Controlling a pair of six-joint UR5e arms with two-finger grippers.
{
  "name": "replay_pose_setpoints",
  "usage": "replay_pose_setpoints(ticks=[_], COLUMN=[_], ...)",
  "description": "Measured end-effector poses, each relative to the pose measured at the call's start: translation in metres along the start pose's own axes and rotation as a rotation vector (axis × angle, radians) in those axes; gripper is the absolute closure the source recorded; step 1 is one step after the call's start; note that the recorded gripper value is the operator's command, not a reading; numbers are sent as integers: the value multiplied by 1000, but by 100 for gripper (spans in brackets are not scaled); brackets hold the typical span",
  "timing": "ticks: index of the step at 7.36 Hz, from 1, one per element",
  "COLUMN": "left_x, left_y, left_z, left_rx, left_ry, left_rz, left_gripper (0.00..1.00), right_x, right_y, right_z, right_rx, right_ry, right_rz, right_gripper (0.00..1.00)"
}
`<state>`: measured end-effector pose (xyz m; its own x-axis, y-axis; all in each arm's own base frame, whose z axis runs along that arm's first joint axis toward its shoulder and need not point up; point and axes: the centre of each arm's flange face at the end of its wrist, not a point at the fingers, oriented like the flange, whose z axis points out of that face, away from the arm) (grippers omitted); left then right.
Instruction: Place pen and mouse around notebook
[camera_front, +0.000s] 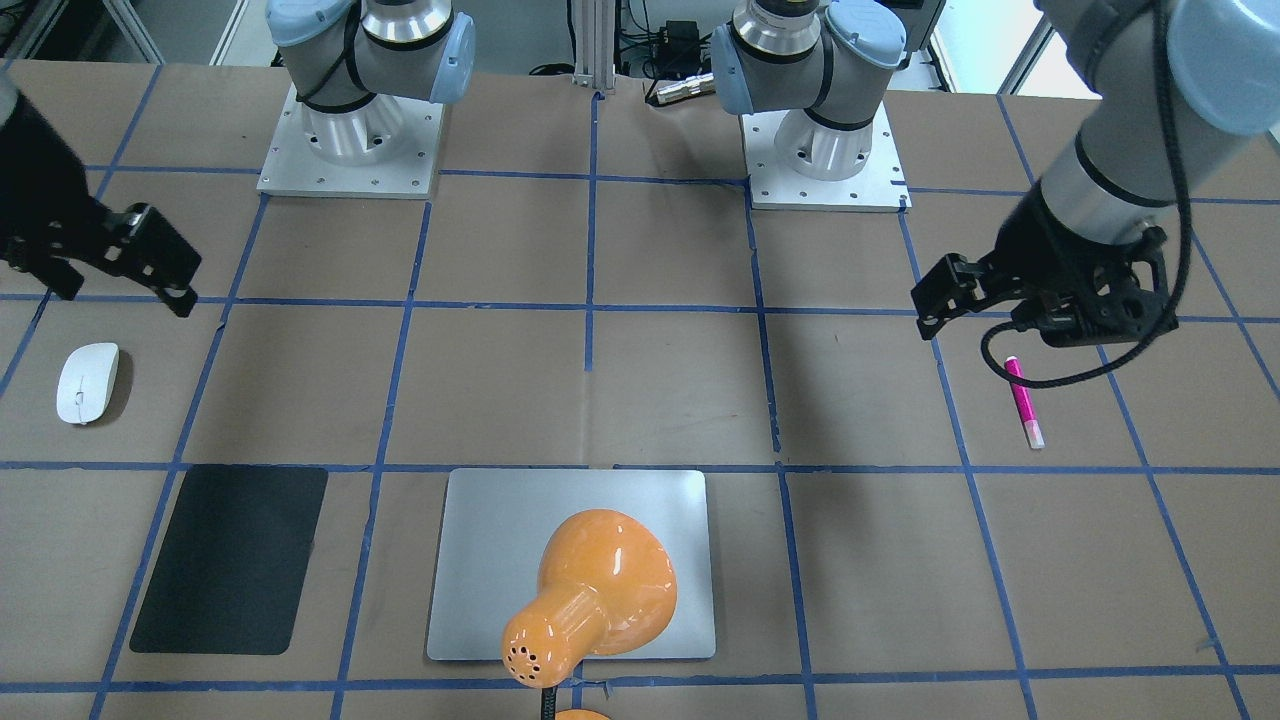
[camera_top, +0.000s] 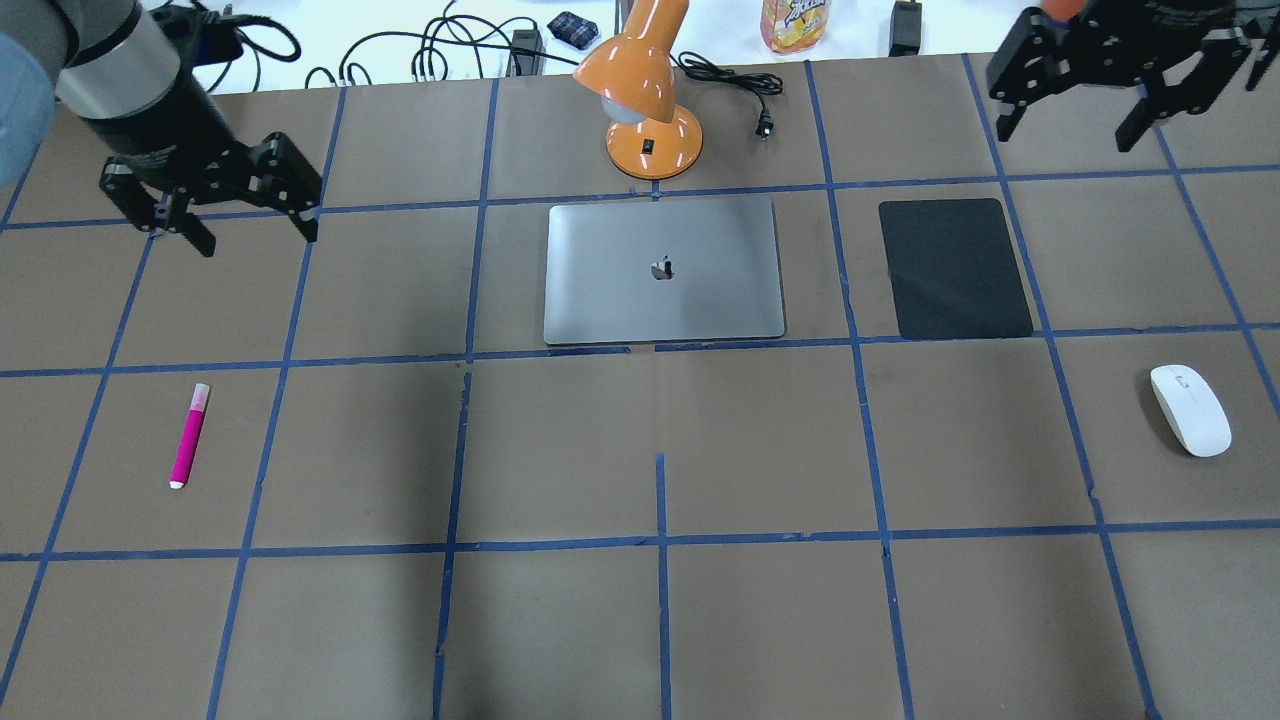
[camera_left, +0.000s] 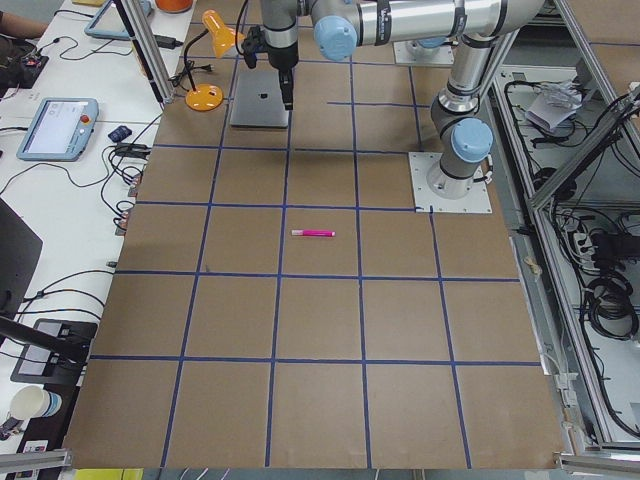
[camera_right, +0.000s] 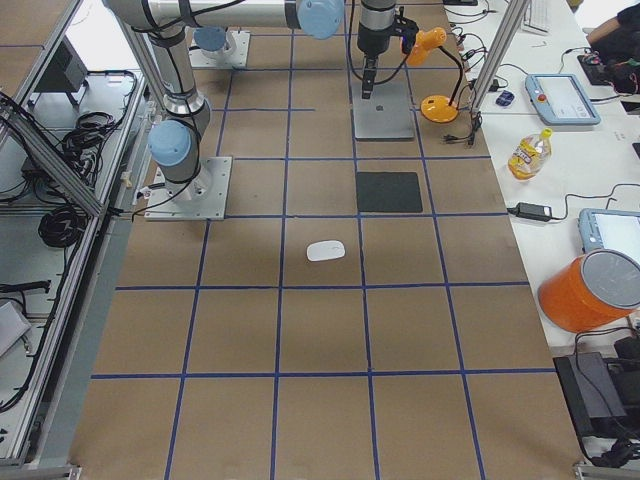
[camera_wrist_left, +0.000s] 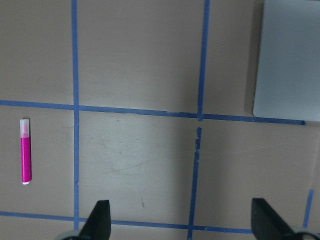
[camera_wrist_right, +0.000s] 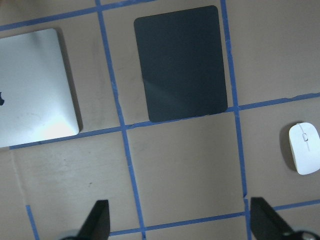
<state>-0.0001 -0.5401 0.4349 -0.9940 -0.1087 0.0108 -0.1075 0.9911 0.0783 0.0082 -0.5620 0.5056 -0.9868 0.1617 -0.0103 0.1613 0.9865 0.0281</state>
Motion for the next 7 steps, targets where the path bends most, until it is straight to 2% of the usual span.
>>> replay_pose_setpoints(ticks=[2, 3, 5, 6, 7], left_x=[-94, -136, -192, -211, -222], left_y=[-1, 0, 4, 4, 2], left_z=[70, 113, 178, 207, 229], left_rx=[-49, -34, 7, 21, 36], left_ry=[19, -2, -39, -21, -7], left_rz=[71, 85, 177, 198, 204], left_gripper=[0, 0, 0, 0, 0], right_x=[70, 98, 161, 199, 223], right_y=[-22, -15, 18, 33, 48], right_z=[55, 85, 141, 176, 208], right_rx=[-44, -72, -128, -107, -66], right_ry=[1, 14, 38, 52, 63], right_rz=[-55, -93, -93, -122, -191], right_gripper=[0, 0, 0, 0, 0])
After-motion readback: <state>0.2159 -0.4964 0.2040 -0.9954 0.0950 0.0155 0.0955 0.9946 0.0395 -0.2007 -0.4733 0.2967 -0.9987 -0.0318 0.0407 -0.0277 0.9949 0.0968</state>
